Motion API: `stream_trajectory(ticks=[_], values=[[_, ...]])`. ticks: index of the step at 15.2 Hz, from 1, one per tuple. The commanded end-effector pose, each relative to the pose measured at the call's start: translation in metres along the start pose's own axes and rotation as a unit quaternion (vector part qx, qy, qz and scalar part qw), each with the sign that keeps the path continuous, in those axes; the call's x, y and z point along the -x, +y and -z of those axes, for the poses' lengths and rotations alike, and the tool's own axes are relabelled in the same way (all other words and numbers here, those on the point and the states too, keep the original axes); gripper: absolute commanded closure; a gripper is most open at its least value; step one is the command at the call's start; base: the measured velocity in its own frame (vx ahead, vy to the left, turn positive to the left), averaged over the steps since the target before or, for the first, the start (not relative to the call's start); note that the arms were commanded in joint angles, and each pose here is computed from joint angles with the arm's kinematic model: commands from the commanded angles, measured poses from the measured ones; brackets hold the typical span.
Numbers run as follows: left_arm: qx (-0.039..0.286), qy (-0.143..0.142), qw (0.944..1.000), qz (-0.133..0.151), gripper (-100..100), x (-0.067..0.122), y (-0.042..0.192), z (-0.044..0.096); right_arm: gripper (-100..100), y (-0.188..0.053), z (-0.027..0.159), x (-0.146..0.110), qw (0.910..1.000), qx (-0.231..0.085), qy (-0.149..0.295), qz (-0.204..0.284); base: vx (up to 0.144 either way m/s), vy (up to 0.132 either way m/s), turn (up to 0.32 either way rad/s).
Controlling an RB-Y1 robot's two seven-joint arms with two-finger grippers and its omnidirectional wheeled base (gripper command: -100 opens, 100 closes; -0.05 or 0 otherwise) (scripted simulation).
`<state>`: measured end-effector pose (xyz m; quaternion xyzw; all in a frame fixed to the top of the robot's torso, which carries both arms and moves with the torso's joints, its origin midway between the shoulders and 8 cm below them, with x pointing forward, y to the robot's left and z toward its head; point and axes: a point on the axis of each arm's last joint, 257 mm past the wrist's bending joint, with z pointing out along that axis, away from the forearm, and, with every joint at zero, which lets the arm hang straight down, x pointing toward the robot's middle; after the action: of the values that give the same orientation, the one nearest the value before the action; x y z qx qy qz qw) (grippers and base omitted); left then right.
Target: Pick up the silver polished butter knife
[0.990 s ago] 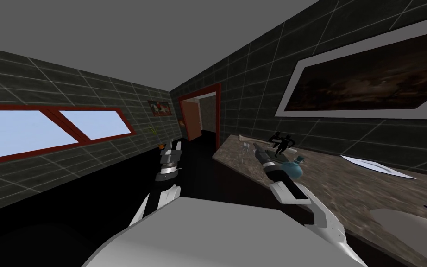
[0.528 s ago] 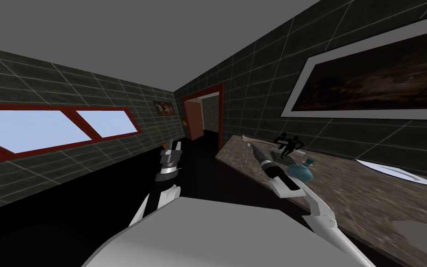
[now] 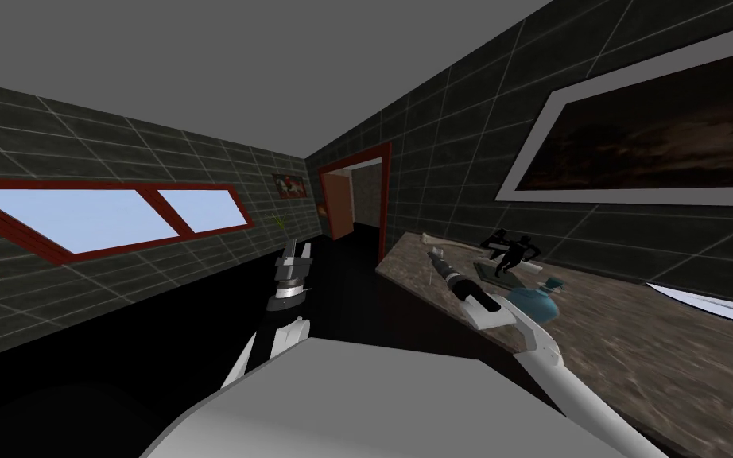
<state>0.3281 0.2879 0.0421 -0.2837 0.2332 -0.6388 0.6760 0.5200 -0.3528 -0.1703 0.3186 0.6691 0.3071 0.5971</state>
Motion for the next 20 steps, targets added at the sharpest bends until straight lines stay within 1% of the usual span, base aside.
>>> stream_trajectory(ticks=[1,2,3,4,5,6,7,8,9,10,11,12,13,14,15,16,17,18,19,20], values=[[0.000,0.000,1.0000,0.000,0,0.000,0.000,0.000,-100,-0.017,-0.005,0.002,0.9994,-0.030,0.009,0.017,0.009,0.047,0.089],[0.000,0.000,1.0000,0.000,0,0.000,0.000,0.000,-100,-0.018,-0.005,0.002,0.9993,-0.031,0.009,0.017,0.006,0.028,0.033],[0.000,0.000,1.0000,0.000,0,0.000,0.000,0.000,-100,-0.032,-0.011,0.003,0.9977,-0.053,0.018,0.037,0.004,0.029,0.073],[0.000,0.000,1.0000,0.000,0,0.000,0.000,0.000,-100,-0.035,-0.010,0.002,0.9974,-0.059,0.019,0.037,0.004,0.031,0.089],[0.000,0.000,1.0000,0.000,0,0.000,0.000,0.000,-100,-0.049,-0.015,0.004,0.9948,-0.080,0.028,0.057,0.006,0.044,0.116],[0.000,0.000,1.0000,0.000,0,0.000,0.000,0.000,-100,-0.054,-0.014,0.004,0.9941,-0.088,0.029,0.057,0.012,0.044,0.090],[0.000,0.000,1.0000,0.000,0,0.000,0.000,0.000,-100,-0.066,-0.017,0.006,0.9907,-0.106,0.038,0.076,0.017,0.045,0.095],[0.000,0.000,1.0000,0.000,0,0.000,0.000,0.000,-100,-0.072,-0.016,0.006,0.9895,-0.116,0.039,0.076,0.015,0.039,0.085],[0.000,0.000,1.0000,0.000,0,0.000,0.000,0.000,-100,-0.072,-0.016,0.006,0.9894,-0.117,0.039,0.076,0.010,0.026,0.035],[0.000,0.000,1.0000,0.000,0,0.000,0.000,0.000,-100,-0.089,-0.017,0.009,0.9841,-0.142,0.048,0.095,0.012,0.031,0.083],[0.000,0.000,1.0000,0.000,0,0.000,0.000,0.000,-100,-0.091,-0.017,0.009,0.9834,-0.147,0.048,0.095,0.012,0.031,0.080],[0.000,0.000,1.0000,0.000,0,0.000,0.000,0.000,-100,-0.107,-0.017,0.013,0.9773,-0.170,0.056,0.113,0.017,0.037,0.087],[0.000,0.000,1.0000,0.000,0,0.000,0.000,0.000,-100,-0.110,-0.016,0.013,0.9761,-0.176,0.057,0.113,0.020,0.038,0.082],[0.000,0.000,1.0000,0.000,0,0.000,0.000,0.000,-100,-0.124,-0.015,0.018,0.9691,-0.199,0.065,0.130,0.022,0.039,0.110],[0.000,0.000,1.0000,0.000,0,0.000,0.000,0.000,-100,-0.129,-0.014,0.018,0.9677,-0.206,0.066,0.130,0.024,0.039,0.095],[0.000,0.000,1.0000,0.000,0,0.000,0.000,0.000,-100,-0.143,-0.012,0.023,0.9597,-0.228,0.074,0.147,0.026,0.044,0.106],[0.000,0.000,1.0000,0.000,0,0.000,0.000,0.000,-100,-0.147,-0.010,0.024,0.9582,-0.234,0.074,0.146,0.026,0.036,0.085],[0.000,0.000,1.0000,0.000,0,0.000,0.000,0.000,-100,-0.163,-0.006,0.030,0.9489,-0.259,0.081,0.161,0.030,0.036,0.104],[0.000,0.000,1.0000,0.000,0,0.000,0.000,0.000,-100,-0.165,-0.005,0.030,0.9479,-0.262,0.082,0.161,0.026,0.033,0.079],[0.000,0.000,1.0000,0.000,0,0.000,0.000,0.000,-100,-0.181,0.000,0.036,0.9375,-0.288,0.089,0.175,0.027,0.035,0.079]])
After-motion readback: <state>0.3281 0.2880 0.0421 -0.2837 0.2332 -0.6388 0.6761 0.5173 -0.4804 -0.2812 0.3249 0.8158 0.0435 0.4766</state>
